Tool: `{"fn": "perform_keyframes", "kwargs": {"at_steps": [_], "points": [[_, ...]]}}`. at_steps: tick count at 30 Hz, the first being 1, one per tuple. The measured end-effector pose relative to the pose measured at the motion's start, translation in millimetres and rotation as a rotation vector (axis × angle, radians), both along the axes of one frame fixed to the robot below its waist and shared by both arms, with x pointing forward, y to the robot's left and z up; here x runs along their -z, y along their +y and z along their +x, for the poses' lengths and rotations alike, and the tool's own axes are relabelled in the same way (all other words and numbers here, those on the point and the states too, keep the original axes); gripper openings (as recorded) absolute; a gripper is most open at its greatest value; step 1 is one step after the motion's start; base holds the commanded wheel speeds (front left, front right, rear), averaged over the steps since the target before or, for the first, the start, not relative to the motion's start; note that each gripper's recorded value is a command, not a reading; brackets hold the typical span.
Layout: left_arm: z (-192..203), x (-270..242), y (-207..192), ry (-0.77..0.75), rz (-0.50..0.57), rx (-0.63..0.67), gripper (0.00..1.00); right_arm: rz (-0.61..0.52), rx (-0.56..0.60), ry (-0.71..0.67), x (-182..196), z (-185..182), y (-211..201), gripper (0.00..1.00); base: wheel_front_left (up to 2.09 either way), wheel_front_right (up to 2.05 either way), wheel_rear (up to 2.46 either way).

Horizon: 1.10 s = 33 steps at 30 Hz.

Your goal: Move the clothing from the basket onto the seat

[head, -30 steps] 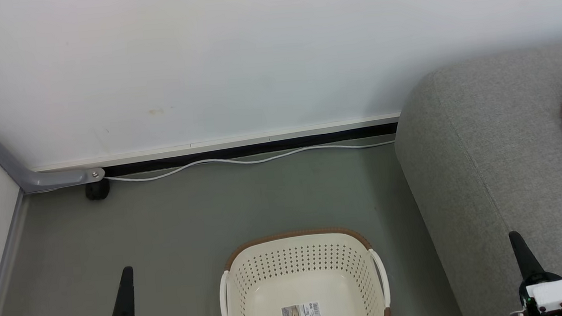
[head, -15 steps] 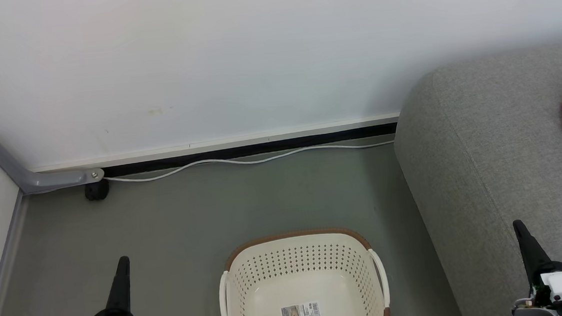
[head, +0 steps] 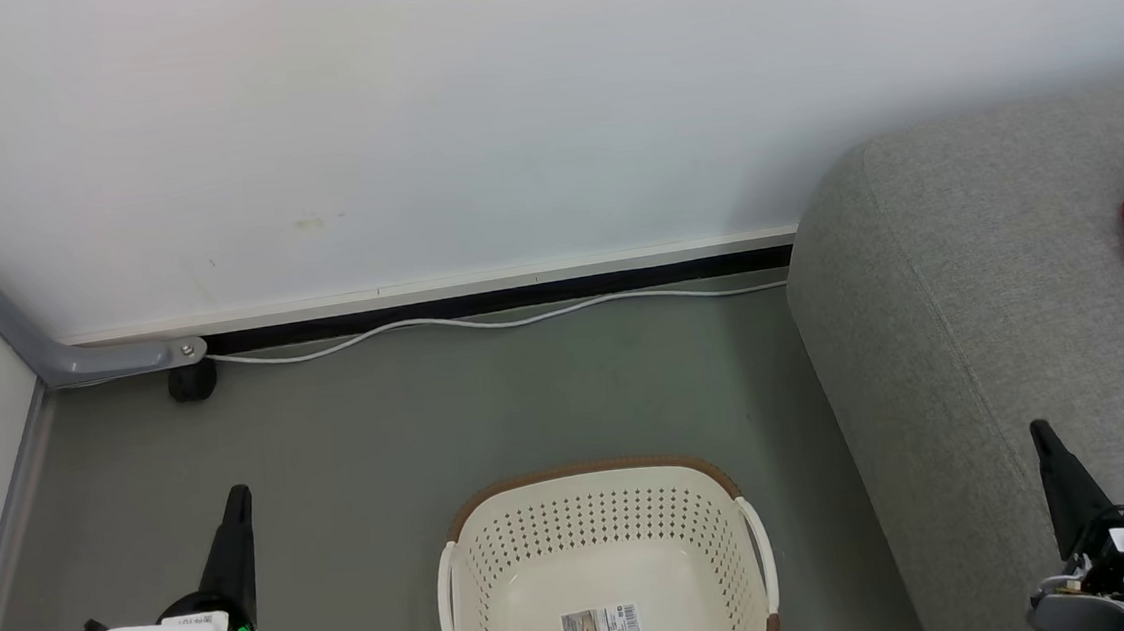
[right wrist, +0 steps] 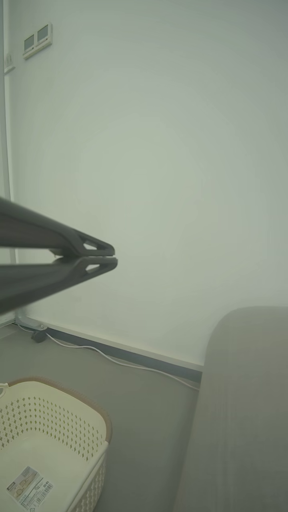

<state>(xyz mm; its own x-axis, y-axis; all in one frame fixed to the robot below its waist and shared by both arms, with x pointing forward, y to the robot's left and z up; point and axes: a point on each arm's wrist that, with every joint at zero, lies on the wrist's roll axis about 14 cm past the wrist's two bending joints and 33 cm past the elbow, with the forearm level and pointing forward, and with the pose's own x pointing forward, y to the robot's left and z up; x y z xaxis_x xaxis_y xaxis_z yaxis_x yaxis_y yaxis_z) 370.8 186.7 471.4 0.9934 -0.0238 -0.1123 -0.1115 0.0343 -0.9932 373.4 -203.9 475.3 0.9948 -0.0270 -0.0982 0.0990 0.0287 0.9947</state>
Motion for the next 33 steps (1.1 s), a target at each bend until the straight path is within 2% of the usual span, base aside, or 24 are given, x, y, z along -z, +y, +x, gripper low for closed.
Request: {"fn": "perform_keyframes", "kwargs": {"at_steps": [4, 33], "points": [[2.1, -3.8, 0.2, -0.013, -0.039, -0.001, 0.00, 0.035, 0.002, -0.022, -6.4, 3.3, -0.5, 0.00, 0.00, 0.00, 0.00], [2.0, -3.9, 1.4, -0.013, -0.040, -0.005, 0.00, 0.035, 0.002, -0.024, -7.2, 3.7, -0.5, 0.00, 0.00, 0.00, 0.00]]}}
